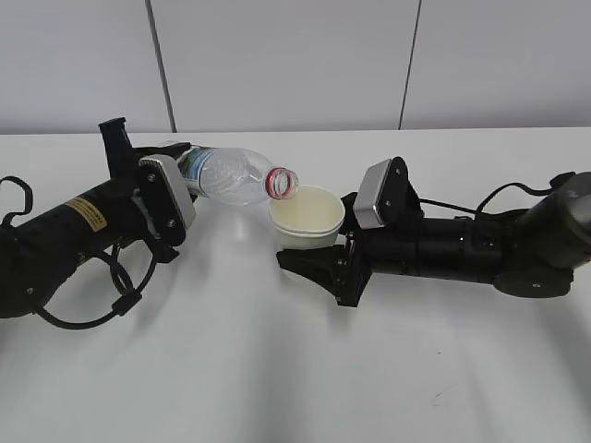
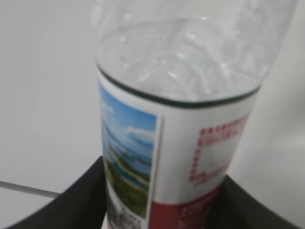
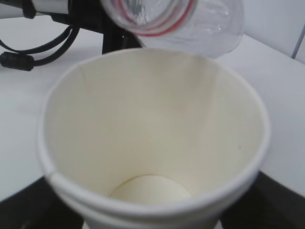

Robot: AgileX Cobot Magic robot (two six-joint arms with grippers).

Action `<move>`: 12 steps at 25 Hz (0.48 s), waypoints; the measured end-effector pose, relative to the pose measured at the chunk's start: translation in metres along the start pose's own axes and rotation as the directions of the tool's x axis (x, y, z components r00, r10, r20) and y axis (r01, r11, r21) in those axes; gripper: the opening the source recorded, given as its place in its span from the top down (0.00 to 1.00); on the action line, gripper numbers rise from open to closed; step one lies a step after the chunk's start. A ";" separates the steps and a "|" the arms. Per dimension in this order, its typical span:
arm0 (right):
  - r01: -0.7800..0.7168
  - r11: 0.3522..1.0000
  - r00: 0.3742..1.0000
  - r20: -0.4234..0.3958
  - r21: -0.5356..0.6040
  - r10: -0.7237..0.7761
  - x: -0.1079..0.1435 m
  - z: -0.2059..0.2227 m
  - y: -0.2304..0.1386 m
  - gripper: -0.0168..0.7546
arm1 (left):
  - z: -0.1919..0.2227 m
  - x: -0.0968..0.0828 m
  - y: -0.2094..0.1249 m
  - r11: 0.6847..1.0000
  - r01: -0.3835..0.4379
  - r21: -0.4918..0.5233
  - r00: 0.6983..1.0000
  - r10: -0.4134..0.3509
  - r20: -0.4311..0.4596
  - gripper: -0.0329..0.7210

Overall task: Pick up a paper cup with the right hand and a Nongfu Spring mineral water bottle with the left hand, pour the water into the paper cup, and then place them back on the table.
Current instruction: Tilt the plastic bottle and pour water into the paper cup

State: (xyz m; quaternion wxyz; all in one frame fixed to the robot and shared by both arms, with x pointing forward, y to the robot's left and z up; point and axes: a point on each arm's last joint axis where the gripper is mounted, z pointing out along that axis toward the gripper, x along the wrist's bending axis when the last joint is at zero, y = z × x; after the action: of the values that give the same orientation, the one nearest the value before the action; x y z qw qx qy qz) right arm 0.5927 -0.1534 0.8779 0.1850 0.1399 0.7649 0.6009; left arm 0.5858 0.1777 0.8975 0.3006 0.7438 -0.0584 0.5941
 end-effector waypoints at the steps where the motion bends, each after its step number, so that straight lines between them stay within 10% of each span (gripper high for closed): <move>1: 0.000 1.000 1.000 0.001 0.002 0.000 0.000 0.000 0.000 0.28 | 0.000 0.000 0.000 1.000 -0.012 0.000 1.000 0.012 0.000 0.48; 12: 0.003 1.000 1.000 -0.002 0.014 -0.003 0.000 0.000 -0.001 0.28 | -0.002 0.019 0.007 0.999 -0.042 -0.012 0.998 0.042 -0.053 0.48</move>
State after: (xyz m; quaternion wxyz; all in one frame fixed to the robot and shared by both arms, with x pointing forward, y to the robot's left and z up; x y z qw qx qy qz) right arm 0.5926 -0.1536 0.8766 0.1843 0.1396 0.7695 0.5953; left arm 0.5863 0.1781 0.9176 0.2942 0.7244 -0.0698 0.6195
